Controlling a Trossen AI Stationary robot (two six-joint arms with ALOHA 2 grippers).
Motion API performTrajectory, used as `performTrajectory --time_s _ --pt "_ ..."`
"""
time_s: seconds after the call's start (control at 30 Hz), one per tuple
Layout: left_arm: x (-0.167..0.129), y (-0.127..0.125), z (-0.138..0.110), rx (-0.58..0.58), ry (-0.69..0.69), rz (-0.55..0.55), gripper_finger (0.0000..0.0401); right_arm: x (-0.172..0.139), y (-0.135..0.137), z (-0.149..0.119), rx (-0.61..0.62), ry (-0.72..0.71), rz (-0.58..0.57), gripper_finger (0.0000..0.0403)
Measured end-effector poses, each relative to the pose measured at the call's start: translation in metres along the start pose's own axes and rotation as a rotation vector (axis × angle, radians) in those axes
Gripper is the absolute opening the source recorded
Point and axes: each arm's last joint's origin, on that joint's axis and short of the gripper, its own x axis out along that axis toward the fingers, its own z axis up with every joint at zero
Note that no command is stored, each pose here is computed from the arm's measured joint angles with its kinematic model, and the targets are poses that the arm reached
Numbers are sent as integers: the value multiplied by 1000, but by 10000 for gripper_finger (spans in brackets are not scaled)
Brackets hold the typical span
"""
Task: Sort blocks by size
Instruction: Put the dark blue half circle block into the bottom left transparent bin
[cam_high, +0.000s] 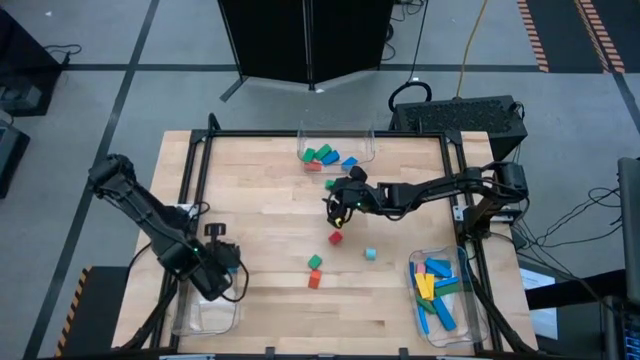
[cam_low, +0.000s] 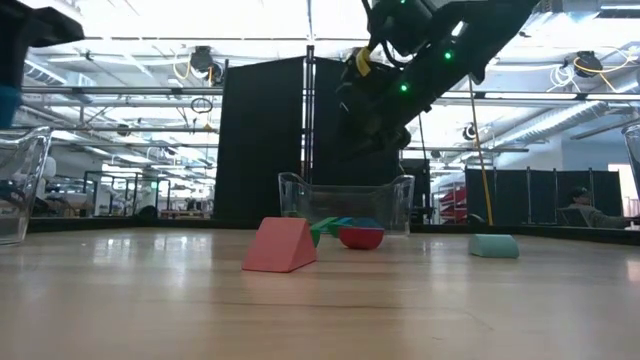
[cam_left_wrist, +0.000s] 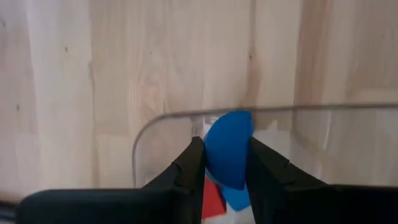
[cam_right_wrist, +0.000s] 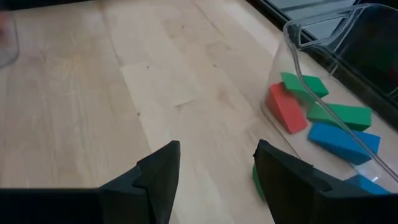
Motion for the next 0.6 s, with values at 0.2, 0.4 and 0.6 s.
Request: performTrajectory --time_s 0.2,0.4,0.6 --pt "-3 -2 -12 -34 50 30 83 3 -8 0 5 16 -21 201" --pt "-5 -8 -17 -98 65 0 83 34 -14 -26 -181 113 -58 201" --pt "-6 -8 -21 -216 119 1 83 67 -20 -56 -213 164 -82 210"
